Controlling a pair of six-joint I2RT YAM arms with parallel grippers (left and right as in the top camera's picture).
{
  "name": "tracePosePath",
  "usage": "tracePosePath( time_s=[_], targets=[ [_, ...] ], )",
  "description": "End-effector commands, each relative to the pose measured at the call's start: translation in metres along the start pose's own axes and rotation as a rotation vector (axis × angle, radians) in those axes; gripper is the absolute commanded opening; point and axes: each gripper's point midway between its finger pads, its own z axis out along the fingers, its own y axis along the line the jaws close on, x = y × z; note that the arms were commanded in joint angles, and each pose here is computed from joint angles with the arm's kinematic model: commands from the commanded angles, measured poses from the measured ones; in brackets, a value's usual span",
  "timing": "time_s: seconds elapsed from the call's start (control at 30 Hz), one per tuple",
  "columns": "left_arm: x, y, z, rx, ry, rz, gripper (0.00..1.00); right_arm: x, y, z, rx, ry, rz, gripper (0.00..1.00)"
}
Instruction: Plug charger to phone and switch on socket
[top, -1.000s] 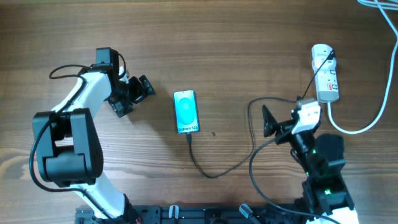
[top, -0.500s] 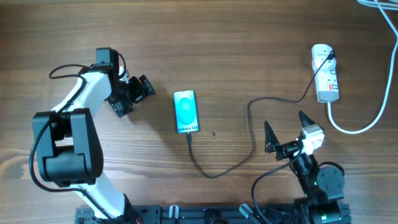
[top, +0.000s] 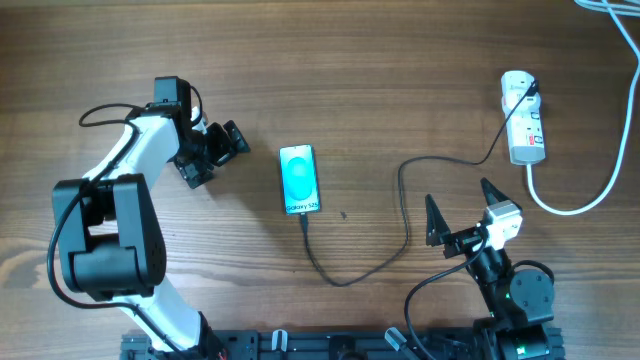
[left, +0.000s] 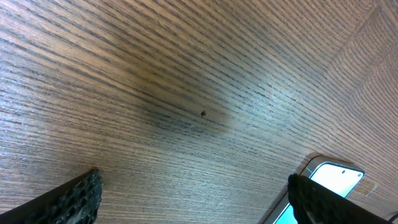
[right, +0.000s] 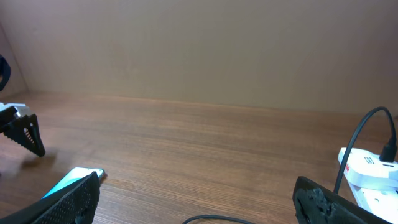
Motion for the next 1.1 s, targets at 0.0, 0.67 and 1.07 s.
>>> tracePosePath(
  time_s=[0.0,0.67,1.07],
  targets=[
    [-0.002,-0.002,0.001,0.007,0.003,-0.004,1.00,-0.004,0.001,-0.001,-0.006,-0.017,0.009,1.00],
    [-0.002,-0.002,0.001,0.008,0.003,-0.004,1.00,-0.003,0.001,-0.001,-0.006,-0.016,0.008,1.00],
    [0.038,-0.082,-0.031,0.093,-0.060,0.237,1.00,-0.003,0.001,-0.001,-0.006,-0.016,0.008,1.00]
  ],
)
